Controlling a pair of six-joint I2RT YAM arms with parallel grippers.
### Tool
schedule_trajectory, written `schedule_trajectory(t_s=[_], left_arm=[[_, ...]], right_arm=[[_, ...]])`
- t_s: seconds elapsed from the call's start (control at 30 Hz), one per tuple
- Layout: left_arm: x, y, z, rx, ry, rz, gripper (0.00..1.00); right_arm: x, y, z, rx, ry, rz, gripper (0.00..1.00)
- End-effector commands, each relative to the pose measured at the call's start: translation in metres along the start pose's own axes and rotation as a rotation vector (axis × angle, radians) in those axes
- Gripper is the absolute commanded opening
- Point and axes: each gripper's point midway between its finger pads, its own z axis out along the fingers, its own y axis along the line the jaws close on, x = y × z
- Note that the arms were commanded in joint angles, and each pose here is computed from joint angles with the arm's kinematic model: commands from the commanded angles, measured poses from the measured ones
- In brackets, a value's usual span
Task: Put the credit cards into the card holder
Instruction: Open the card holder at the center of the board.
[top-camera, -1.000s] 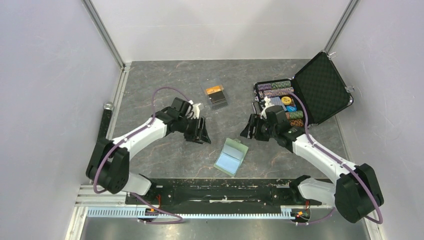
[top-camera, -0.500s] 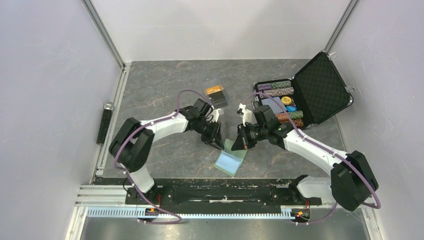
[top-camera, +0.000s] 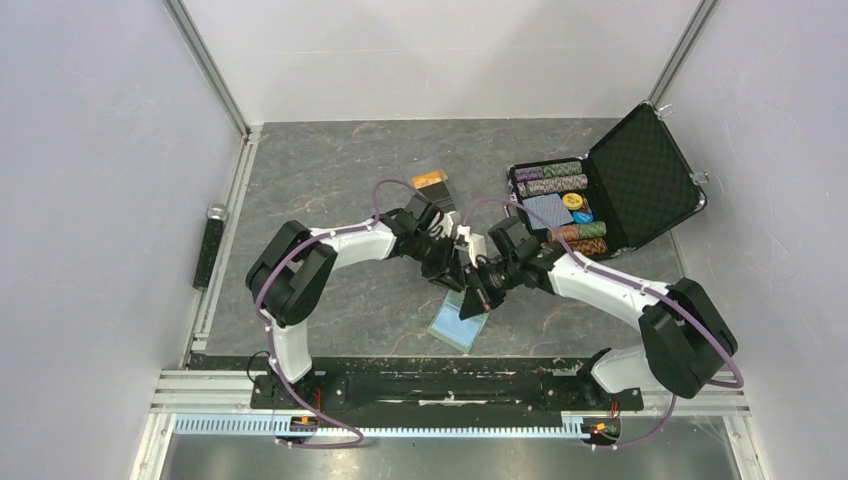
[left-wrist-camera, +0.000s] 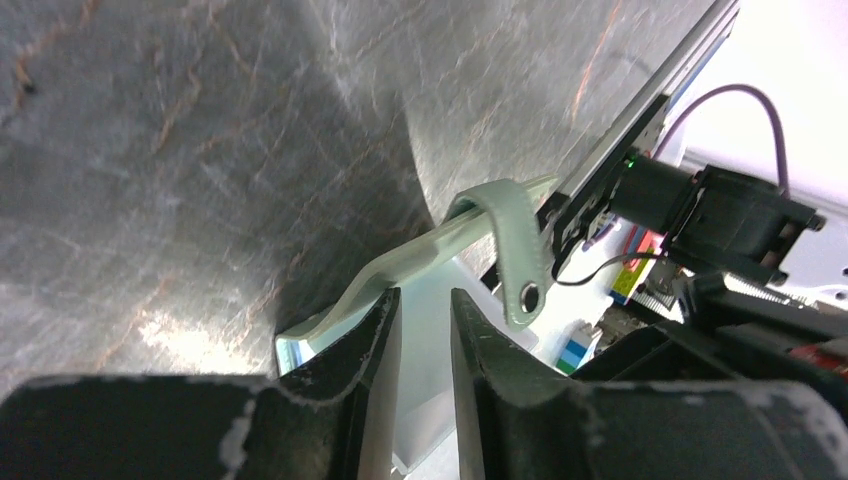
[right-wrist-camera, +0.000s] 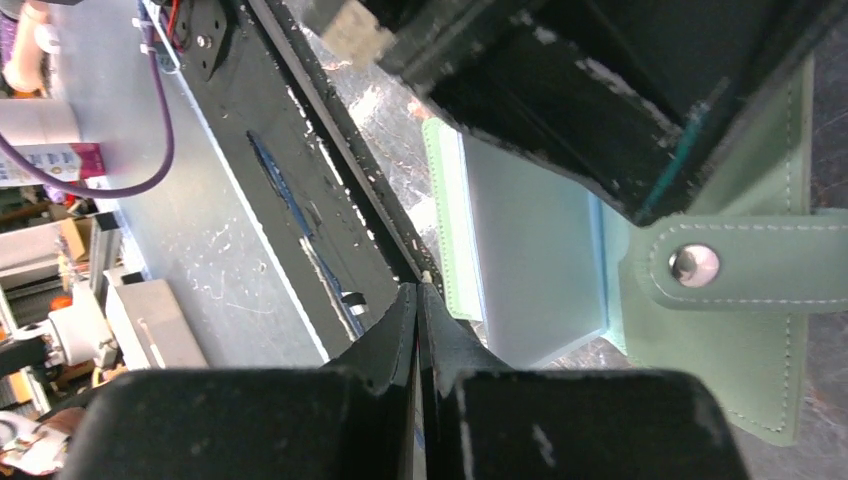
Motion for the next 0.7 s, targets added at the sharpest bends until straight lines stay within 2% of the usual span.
schedule_trajectory(t_s=[0.0,0.1,0.23,0.5,0.67], left_arm=[[-0.03,-0.017,-0.002,0.004,-0.076,-0.002,0.34],[-0.026,-0.018,-0.013,-0.032,-0.087,0.01,0.4],[-0.014,-0.007,-0.027,-0.103,-0.103,0.008,0.48],[-0.008,0.009,-0.046,-0.157,-0.145,-0.043,0.53],[-0.004,0.014,-0.045,-0.167,-0.125,-0.061,0.53]], right_arm=[[-0.024,0.001,-0.01,0.055,-0.002,-0.134,0.0],[-0.024,-0.008,-0.012,0.11,0.01,-0.136,0.0],[-0.022,-0.006,-0.008,0.076,0.041,-0.139,0.0],[-0.003,0.007,0.001,-0.077,0.124,-0.19,0.0],[-0.01,0.027,-0.007,-0.145,0.091,-0.214,0.01]])
